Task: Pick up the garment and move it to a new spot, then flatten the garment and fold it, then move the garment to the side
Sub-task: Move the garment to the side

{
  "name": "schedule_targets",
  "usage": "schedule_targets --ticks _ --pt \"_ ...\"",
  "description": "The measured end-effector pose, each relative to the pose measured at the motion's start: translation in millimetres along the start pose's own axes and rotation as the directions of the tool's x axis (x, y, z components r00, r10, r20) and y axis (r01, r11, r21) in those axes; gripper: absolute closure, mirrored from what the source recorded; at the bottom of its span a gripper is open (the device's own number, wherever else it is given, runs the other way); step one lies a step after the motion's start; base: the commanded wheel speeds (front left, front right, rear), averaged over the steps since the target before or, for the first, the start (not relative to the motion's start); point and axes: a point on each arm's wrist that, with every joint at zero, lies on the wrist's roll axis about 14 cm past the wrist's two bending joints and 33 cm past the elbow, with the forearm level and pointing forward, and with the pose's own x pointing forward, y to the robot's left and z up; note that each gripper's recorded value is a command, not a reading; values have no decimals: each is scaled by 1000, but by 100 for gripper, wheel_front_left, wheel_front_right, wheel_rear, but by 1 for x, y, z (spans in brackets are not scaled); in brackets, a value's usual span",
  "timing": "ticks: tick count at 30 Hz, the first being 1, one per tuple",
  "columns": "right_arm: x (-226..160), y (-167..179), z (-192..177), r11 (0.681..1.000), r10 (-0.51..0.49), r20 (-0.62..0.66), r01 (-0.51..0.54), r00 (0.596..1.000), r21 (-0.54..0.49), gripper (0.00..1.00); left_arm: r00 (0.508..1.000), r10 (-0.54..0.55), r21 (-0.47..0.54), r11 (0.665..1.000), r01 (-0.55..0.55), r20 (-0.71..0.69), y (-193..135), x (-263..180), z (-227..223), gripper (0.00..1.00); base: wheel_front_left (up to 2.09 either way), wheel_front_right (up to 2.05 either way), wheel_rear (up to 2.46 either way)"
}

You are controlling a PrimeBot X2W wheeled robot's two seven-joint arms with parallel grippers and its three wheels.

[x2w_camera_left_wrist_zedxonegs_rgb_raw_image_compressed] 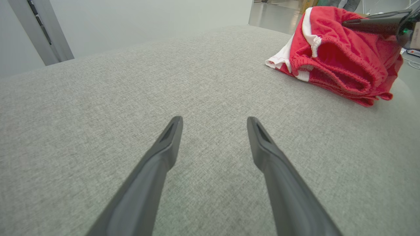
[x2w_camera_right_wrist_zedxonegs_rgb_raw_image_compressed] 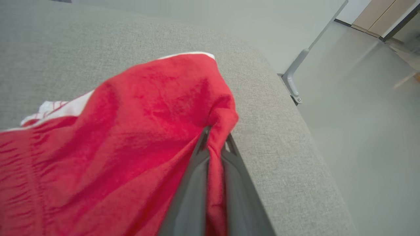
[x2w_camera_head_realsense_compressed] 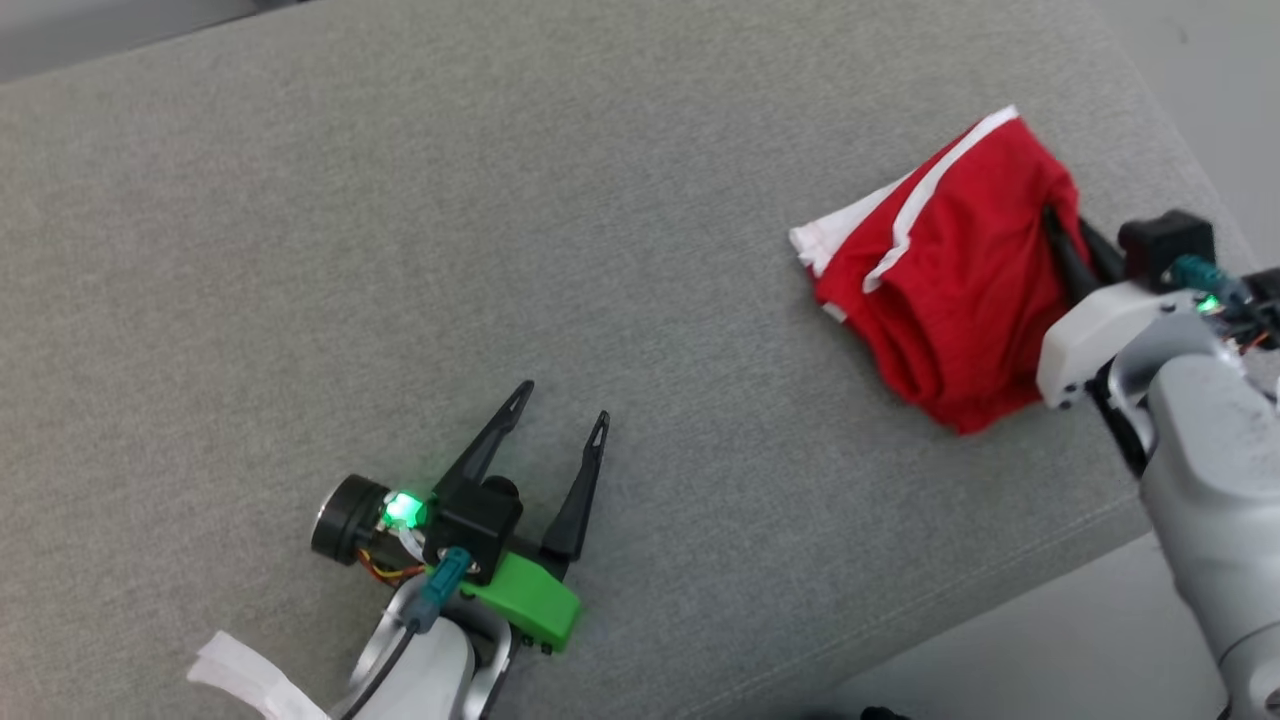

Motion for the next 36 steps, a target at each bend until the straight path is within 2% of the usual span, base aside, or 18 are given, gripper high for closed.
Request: schedule_targets --ticks 4,10,16,17,18,23,26,31,36 --pt "31 -30 7 996 -53 -19 51 998 -74 100 1000 28 -1 1000 -28 -2 20 4 -7 0 0 0 0" --pt "57 -87 4 976 -191 -61 183 980 -121 100 998 67 -13 998 -67 12 45 8 -11 0 0 0 0" --pt "77 -107 0 958 -260 -75 247 963 -144 100 993 119 -23 993 -118 16 66 3 -15 0 0 0 0" --pt "80 -109 0 955 -270 -72 258 960 -144 59 992 128 -25 991 -128 13 68 1 -17 0 0 0 0" --pt "82 -111 2 952 -280 -61 269 958 -147 0 991 137 -26 990 -136 10 71 -1 -18 0 0 0 0" --pt "84 -115 19 939 -322 3 319 947 -130 0 986 165 -26 986 -165 4 77 -8 -17 0 0 0 0" --pt "86 -96 35 946 -304 62 308 951 -96 0 981 195 -30 980 -195 0 80 -16 -14 0 0 0 0" --pt "85 -40 94 978 -193 245 207 950 -31 0 972 236 -32 971 -236 -9 77 -33 -9 0 0 0 0" --pt "64 23 121 999 -46 346 41 937 21 0 952 306 -20 952 -306 9 83 -52 6 0 0 0 0"
